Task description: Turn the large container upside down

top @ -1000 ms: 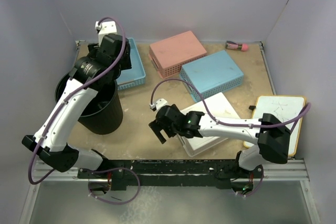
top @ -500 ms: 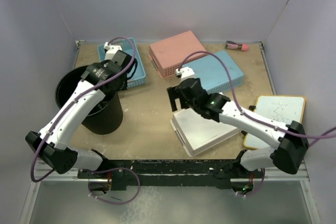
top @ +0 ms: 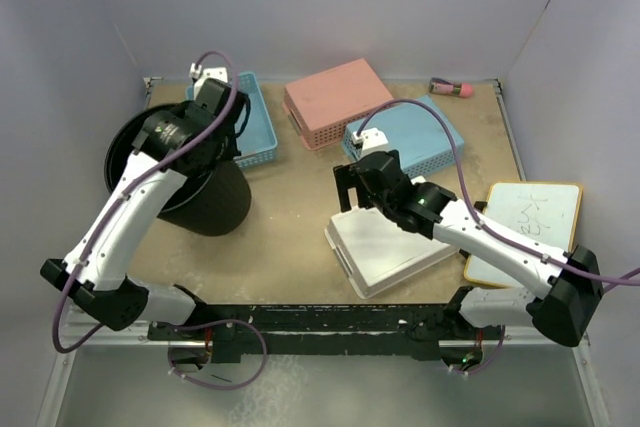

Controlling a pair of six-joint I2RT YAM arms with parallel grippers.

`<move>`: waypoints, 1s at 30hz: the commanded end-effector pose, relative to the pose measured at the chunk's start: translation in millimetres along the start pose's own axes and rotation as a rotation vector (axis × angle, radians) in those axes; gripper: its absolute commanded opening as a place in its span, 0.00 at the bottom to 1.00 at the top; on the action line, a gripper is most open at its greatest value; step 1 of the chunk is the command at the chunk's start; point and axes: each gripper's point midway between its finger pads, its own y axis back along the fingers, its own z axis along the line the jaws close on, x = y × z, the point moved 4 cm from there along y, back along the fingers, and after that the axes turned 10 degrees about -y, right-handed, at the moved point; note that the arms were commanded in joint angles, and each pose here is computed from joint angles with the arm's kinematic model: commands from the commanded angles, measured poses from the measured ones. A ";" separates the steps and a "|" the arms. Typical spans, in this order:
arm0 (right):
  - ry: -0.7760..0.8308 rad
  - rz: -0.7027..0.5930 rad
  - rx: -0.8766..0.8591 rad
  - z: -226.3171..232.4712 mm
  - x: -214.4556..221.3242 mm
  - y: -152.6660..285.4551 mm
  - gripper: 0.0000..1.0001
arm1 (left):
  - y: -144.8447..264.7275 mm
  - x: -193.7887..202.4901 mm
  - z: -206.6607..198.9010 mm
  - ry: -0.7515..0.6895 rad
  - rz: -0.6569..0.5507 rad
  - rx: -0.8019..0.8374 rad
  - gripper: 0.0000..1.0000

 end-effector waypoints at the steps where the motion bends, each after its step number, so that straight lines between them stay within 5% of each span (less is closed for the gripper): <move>1: -0.035 -0.089 0.061 -15.7 -23.0 11.0 1.00 | 50.6 -35.0 3.1 0.031 -0.129 0.178 0.00; 12: -0.251 -0.103 -0.244 -29.9 -65.6 35.2 1.00 | 76.7 -60.5 -51.7 0.271 -0.409 0.650 0.00; 24: -0.498 -0.026 -0.522 -54.1 -74.0 14.2 1.00 | 57.1 -48.8 -81.3 0.585 -0.507 0.877 0.00; 30: -0.573 0.058 -0.597 -49.5 -54.1 -18.1 1.00 | 41.2 -34.3 -72.1 0.678 -0.515 0.808 0.00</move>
